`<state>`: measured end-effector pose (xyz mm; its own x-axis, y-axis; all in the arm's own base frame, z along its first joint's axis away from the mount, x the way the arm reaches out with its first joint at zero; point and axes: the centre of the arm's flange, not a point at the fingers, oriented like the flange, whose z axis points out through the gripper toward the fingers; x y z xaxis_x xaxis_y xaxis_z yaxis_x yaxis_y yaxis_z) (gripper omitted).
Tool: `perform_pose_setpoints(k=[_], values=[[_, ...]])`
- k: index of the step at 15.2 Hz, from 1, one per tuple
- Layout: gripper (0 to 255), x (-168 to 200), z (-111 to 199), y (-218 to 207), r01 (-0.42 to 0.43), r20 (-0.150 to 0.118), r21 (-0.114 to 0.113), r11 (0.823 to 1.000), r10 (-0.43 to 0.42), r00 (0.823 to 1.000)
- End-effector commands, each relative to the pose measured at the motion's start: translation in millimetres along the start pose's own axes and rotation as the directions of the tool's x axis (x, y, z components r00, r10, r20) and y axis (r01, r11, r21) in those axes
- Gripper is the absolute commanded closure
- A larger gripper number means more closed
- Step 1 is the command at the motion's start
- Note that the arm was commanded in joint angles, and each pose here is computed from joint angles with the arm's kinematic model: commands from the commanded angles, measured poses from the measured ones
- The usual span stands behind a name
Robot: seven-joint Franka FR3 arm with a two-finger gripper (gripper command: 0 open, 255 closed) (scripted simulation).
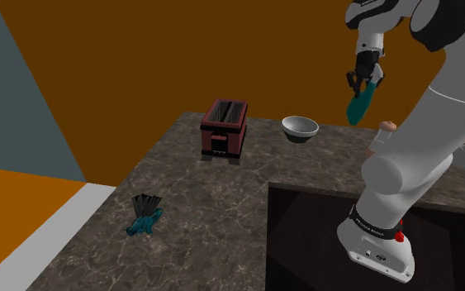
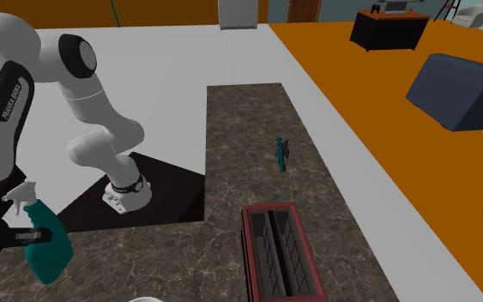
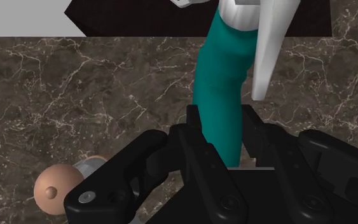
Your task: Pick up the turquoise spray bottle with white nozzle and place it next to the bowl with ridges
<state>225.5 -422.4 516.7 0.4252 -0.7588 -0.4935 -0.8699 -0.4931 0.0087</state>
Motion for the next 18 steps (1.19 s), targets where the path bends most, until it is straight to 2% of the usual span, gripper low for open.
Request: perform_pose_setpoints(k=[1, 18], values=[[255, 5.2, 10.2, 1.0, 0.0, -0.001, 0.0, 1.0, 0.0, 1.0], [255, 49.5, 88.3, 0.2, 0.0, -0.001, 0.0, 1.0, 0.0, 1.0]])
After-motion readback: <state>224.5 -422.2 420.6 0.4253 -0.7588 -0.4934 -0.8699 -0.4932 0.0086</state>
